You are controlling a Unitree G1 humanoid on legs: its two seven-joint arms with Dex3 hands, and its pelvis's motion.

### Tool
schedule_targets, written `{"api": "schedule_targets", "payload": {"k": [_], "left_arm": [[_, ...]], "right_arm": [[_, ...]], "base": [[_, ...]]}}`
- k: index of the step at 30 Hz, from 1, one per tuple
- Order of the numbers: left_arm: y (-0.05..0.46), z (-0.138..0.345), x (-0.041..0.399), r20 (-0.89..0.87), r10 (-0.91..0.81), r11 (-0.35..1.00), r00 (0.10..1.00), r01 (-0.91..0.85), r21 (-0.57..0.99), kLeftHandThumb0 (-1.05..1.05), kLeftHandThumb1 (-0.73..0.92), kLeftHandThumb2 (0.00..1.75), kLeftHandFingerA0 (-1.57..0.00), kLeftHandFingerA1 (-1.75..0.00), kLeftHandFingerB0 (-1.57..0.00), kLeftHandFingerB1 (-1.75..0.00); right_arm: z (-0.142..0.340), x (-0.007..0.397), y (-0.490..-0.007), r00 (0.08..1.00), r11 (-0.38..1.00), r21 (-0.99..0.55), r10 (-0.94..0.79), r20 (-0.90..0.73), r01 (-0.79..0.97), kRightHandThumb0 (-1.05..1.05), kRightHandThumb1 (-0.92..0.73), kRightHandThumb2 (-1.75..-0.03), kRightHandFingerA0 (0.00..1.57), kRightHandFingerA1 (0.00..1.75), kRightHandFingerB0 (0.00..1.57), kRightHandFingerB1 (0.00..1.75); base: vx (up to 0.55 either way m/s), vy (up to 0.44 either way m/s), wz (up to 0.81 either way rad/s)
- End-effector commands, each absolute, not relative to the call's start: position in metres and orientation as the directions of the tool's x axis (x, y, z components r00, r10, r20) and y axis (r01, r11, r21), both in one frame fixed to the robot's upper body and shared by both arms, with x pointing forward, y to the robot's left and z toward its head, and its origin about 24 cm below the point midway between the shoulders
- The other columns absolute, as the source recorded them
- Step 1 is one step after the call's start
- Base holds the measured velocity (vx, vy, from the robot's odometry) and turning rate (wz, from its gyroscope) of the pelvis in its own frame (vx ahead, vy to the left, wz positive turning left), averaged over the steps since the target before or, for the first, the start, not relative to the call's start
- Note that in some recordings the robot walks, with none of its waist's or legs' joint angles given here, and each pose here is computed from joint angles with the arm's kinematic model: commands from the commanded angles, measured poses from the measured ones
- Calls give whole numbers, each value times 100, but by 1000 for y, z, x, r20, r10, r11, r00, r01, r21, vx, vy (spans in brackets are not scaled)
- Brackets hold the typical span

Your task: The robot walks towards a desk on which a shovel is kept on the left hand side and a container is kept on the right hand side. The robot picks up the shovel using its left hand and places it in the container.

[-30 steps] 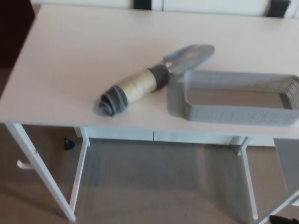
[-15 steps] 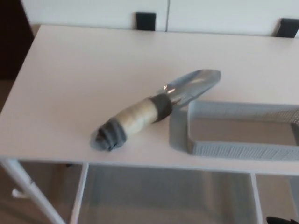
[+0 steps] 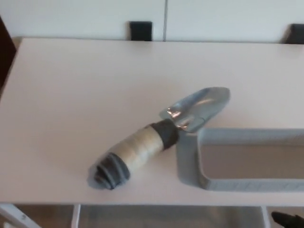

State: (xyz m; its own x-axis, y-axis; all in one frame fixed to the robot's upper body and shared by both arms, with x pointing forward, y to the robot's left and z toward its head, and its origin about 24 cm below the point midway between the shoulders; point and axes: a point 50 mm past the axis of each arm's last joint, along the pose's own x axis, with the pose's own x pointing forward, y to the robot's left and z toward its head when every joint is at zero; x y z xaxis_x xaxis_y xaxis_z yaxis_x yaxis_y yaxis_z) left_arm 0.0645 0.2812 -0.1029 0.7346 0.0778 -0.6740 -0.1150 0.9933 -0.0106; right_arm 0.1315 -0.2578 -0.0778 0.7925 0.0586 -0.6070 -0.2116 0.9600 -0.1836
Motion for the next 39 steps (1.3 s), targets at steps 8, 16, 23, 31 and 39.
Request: {"api": "schedule_targets", "payload": {"k": [8,16,23,31,39], "left_arm": [[275,-102,59,-666,63,995,743,-99,-17,-30,54,58,-36,-40,-29,-32],[272,-102,53,-677,56,997,734,-80,-4,-28,53,56,-38,-38,-29,-32],[270,-102,53,-680,58,997,731,-79,0,-27,52,55,-38,-38,-30,-32],[266,-100,51,-667,50,999,743,-51,18,-30,52,55,-39,-39,-30,-31],[239,-81,41,-596,-108,976,796,198,88,-41,53,57,-44,-41,-30,-32]], "right_arm": [[-79,129,-260,771,950,-198,64,-634,-242,-45,-64,-60,30,39,19,34],[-80,127,-258,739,938,-207,71,-670,-278,-43,-65,-60,28,41,17,34],[-78,127,-258,720,926,-223,70,-691,-304,-42,-66,-60,28,39,17,33],[-76,129,-256,703,911,-231,83,-707,-341,-43,-66,-60,24,40,16,33],[-71,116,-237,703,906,-211,122,-700,-367,-47,-64,-60,26,45,18,36]], "base": [[2,21,5],[0,0,0],[0,0,0],[0,0,0],[0,0,0]]}}
